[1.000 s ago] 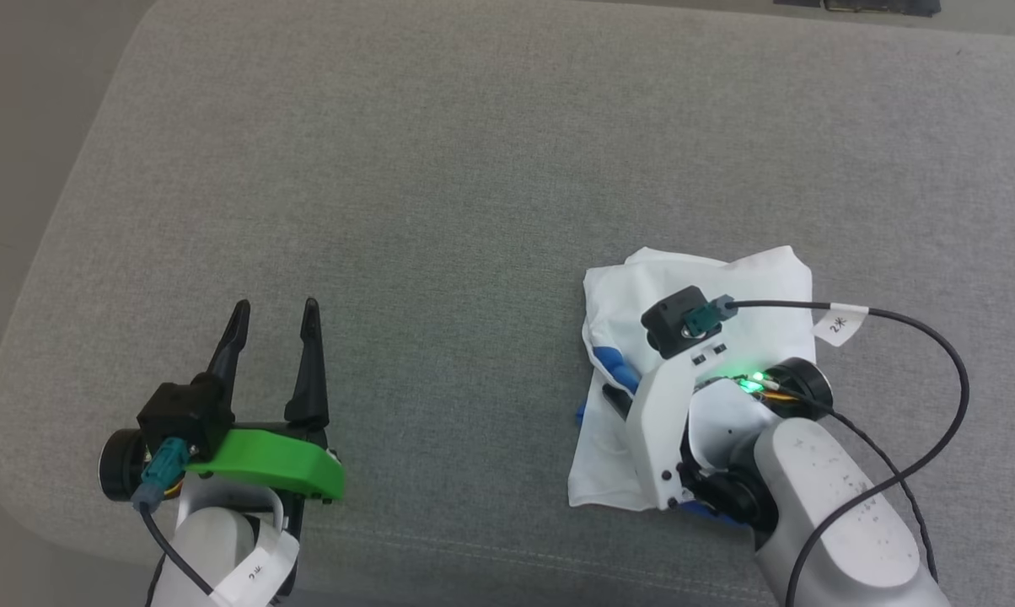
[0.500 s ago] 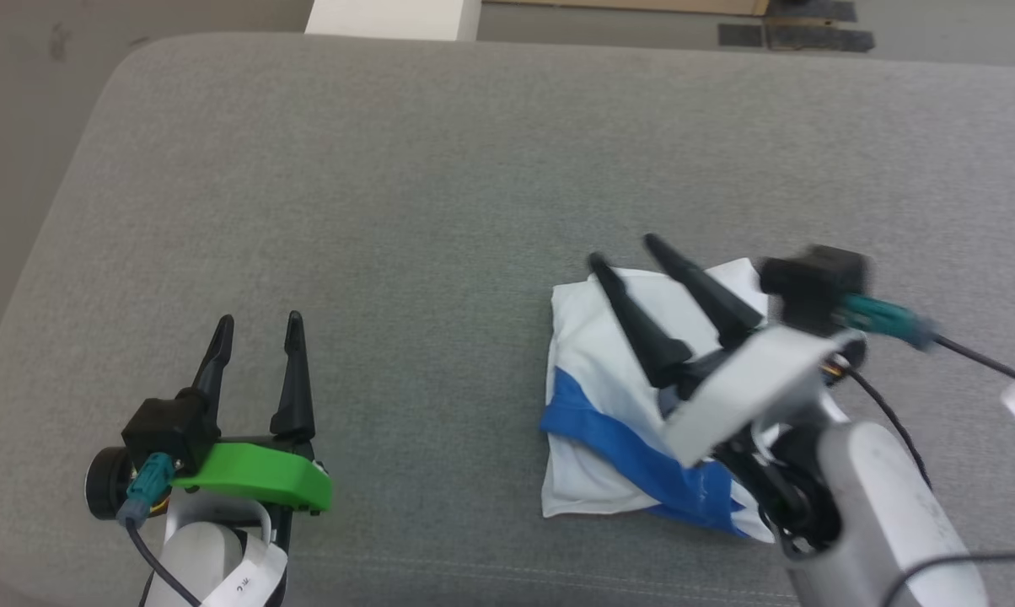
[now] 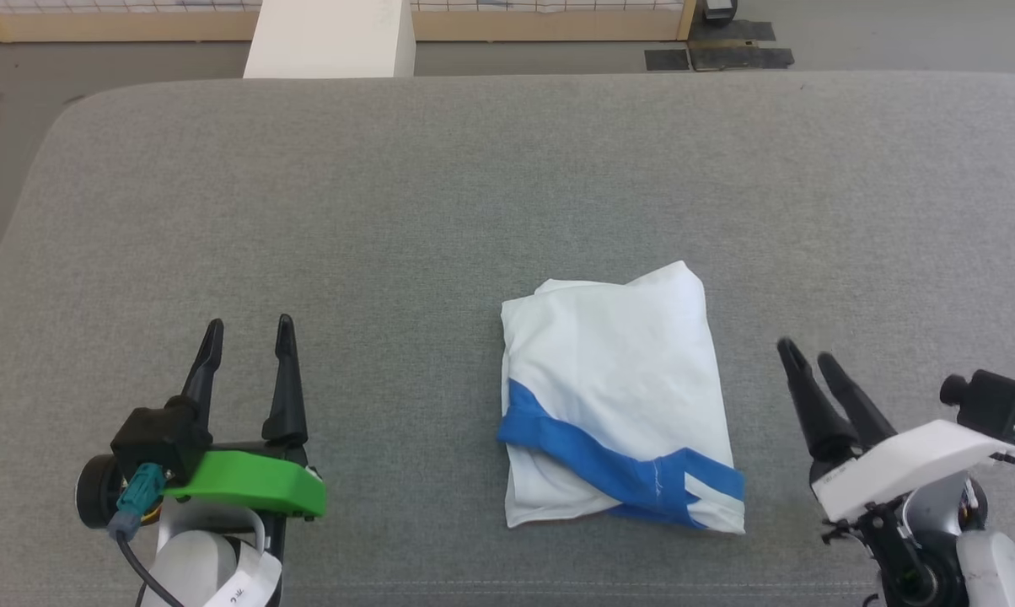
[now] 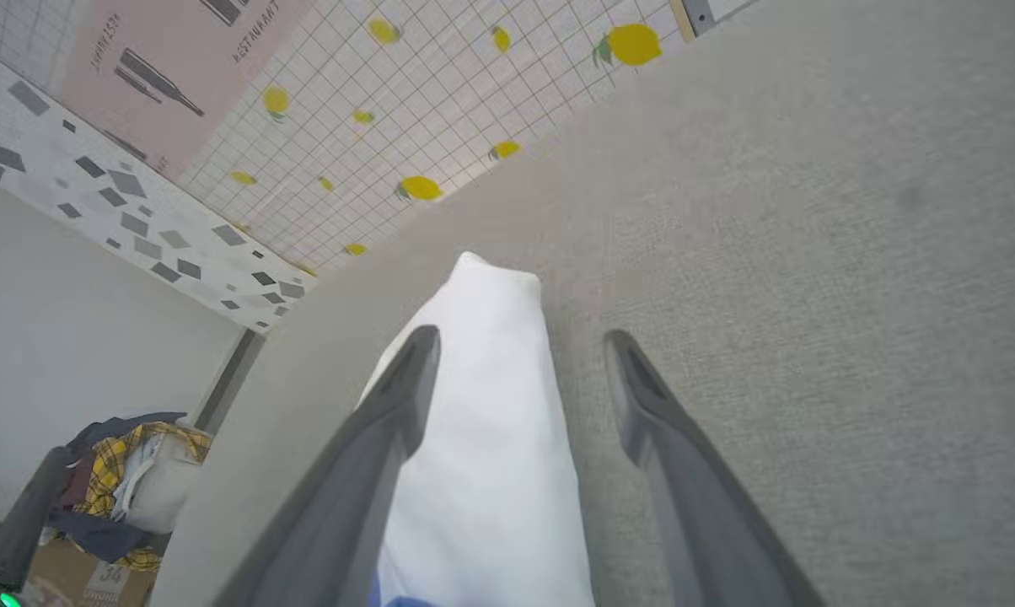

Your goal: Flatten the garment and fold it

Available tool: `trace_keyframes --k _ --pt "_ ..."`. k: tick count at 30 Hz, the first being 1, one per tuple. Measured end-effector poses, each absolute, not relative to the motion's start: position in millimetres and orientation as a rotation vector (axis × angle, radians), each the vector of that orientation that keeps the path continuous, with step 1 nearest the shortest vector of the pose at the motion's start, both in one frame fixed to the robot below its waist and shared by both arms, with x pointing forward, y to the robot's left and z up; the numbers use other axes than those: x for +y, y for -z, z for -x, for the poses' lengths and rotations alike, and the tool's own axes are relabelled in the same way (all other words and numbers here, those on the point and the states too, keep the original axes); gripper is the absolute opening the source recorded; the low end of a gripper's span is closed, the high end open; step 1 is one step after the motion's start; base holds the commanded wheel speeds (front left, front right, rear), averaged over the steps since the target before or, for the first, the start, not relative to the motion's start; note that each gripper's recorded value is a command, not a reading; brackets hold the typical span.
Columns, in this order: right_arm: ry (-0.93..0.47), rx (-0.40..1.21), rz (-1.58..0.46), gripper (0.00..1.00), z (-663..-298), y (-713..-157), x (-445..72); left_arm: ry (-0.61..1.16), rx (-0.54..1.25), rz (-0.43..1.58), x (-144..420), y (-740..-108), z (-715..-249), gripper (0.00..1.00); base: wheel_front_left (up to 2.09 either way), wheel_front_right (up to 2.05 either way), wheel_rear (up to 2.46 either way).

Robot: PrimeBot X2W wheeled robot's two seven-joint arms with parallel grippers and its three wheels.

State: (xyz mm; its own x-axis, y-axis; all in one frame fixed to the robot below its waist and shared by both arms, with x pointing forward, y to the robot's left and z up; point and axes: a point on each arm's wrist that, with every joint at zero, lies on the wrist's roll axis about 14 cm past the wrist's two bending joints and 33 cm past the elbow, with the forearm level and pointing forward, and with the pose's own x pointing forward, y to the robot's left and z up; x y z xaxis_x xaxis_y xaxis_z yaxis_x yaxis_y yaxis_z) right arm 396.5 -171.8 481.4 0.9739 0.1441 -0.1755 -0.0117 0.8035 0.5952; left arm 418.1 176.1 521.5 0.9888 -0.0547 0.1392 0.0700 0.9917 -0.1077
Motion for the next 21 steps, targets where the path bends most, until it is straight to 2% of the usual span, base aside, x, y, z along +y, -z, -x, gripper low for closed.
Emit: trace_keyframes --k 10,21 --pt "-0.104 0.579 -0.569 1.0 -379 -413 -159 0.05 -0.114 0.116 180 -513 -417 1.0 0.0 0.0 0.0" --pt "-0.235 0.789 -0.506 1.0 -383 -386 -116 0.009 -0.096 0.116 193 -507 -411 1.0 0.0 0.0 0.0"
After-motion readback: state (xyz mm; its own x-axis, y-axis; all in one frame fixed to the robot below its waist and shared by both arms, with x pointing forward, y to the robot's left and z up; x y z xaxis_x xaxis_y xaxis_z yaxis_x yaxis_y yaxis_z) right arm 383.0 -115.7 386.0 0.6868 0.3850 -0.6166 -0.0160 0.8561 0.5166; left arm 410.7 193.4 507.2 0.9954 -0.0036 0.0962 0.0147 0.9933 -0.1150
